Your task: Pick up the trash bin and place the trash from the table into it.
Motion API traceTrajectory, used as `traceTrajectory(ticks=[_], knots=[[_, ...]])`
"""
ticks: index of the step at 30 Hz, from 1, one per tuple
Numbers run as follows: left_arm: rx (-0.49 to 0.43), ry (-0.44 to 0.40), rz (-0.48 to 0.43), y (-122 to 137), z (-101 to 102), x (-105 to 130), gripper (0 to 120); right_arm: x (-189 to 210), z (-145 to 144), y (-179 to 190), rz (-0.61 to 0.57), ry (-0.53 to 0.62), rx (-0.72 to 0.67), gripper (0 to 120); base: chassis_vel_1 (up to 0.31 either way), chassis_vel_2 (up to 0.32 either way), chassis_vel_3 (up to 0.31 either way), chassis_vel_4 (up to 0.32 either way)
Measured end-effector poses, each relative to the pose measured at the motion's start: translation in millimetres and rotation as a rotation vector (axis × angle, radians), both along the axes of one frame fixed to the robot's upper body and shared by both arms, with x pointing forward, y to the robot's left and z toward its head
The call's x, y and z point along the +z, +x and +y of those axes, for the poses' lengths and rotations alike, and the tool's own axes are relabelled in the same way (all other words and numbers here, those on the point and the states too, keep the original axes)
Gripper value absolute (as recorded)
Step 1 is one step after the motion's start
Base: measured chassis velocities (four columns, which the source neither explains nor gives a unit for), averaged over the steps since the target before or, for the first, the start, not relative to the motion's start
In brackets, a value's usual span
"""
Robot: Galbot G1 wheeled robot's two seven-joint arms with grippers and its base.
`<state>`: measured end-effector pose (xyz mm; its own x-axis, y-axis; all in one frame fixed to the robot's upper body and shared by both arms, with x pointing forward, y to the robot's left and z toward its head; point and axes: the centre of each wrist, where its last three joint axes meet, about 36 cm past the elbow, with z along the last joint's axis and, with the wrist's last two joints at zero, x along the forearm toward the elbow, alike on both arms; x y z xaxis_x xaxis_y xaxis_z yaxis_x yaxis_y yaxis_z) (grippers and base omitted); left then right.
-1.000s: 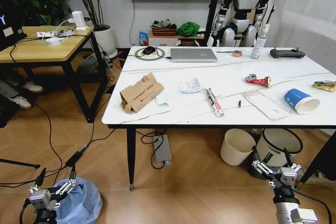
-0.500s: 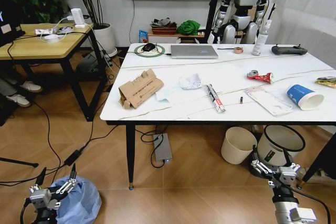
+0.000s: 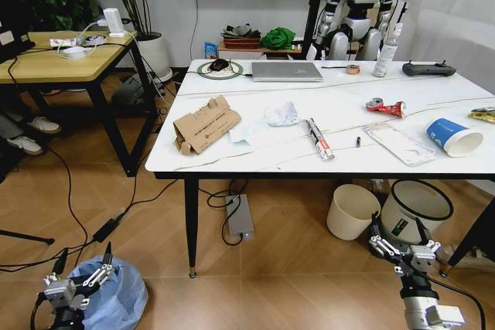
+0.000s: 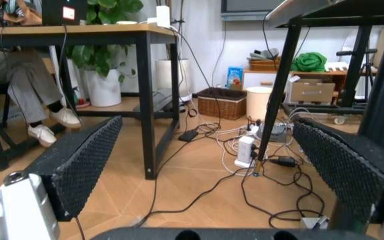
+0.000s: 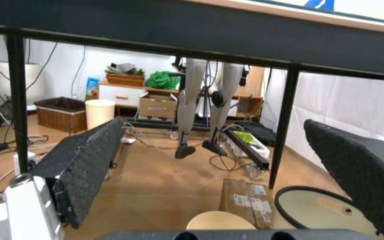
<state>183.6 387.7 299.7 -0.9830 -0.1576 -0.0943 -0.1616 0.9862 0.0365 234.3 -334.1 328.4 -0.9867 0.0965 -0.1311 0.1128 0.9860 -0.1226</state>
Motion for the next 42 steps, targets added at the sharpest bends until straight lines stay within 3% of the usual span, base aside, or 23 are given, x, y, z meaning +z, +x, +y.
traceTrajectory(ticks=[42], knots=[[0.006,0.010,0.035,-10.8,2.3,-2.7,100,-8.6,6.0,-0.6,-0.004,0.003,0.037,100,0.000,0.000,0.000,0.000]])
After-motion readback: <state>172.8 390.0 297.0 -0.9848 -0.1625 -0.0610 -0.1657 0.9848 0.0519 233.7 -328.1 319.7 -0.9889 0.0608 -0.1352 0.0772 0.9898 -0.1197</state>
